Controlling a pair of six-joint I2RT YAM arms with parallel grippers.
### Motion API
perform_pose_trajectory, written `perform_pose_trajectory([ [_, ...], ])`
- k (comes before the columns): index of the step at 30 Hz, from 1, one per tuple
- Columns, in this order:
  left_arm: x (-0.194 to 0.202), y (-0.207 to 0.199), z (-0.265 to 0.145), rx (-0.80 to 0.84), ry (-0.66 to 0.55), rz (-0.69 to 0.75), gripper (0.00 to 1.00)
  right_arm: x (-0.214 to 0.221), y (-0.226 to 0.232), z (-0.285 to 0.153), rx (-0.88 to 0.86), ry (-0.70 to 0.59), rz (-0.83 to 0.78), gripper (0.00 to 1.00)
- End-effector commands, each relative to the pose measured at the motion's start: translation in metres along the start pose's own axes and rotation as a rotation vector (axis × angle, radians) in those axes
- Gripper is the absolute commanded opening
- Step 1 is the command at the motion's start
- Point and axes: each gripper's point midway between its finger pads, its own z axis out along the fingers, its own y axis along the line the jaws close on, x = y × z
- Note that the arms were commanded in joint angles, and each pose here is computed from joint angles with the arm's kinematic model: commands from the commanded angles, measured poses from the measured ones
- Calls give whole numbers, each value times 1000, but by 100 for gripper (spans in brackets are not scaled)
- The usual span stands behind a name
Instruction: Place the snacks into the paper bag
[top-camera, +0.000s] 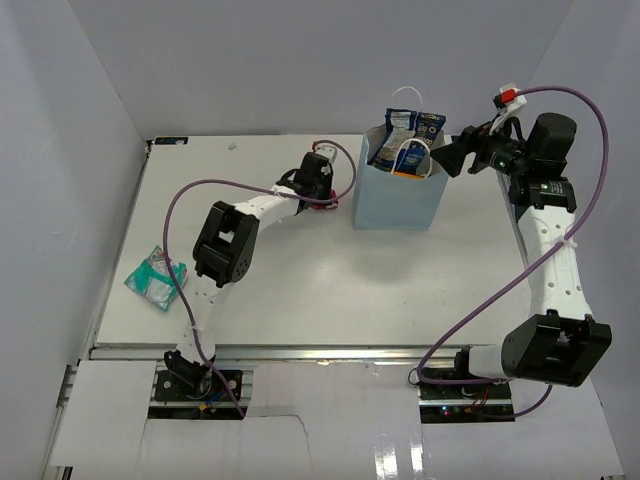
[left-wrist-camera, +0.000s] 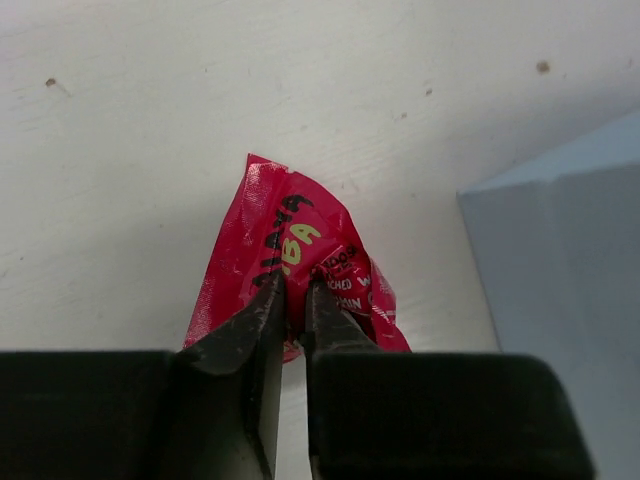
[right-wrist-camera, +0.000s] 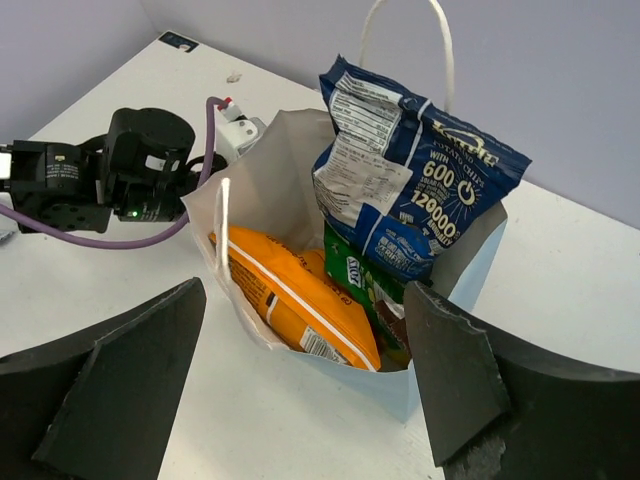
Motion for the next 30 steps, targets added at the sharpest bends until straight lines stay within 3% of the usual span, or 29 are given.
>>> perform_pose_trajectory([
  [1,51,17,-17,-47,148,29,16,-41,25,-15,-61,-76,-107,86],
  [4,54,25,-34,-45,135,10,3,-49,33,-19,-89,-88,-131,86],
  [6,54,27,-53,-23,118,1,0,-60,41,-24,-107,-105,-169,86],
  [9,54,20,-75,52,80,-9,0,-71,58,-32,-180,-117,-256,86],
  [11,25,5,-106,140,-19,-11,0,-72,72,-37,-246,-118,-315,88],
  [14,17,-18,-150,309,-73,-36,0,-68,116,-49,-498,-145,-420,93],
  [16,18,-41,-183,469,-89,-38,0,-44,142,-50,-616,-118,-435,96],
  [18,30,-64,-217,638,-71,-42,0,-13,167,-48,-711,-102,-571,90],
  [23,58,-90,-276,880,-12,-63,0,51,206,-43,-898,-68,-966,90],
  [25,63,-95,-293,936,-8,-67,0,77,223,-35,-977,-31,-1001,90],
  [30,70,-104,-333,1049,12,-94,0,124,226,2,-985,96,-1069,93],
])
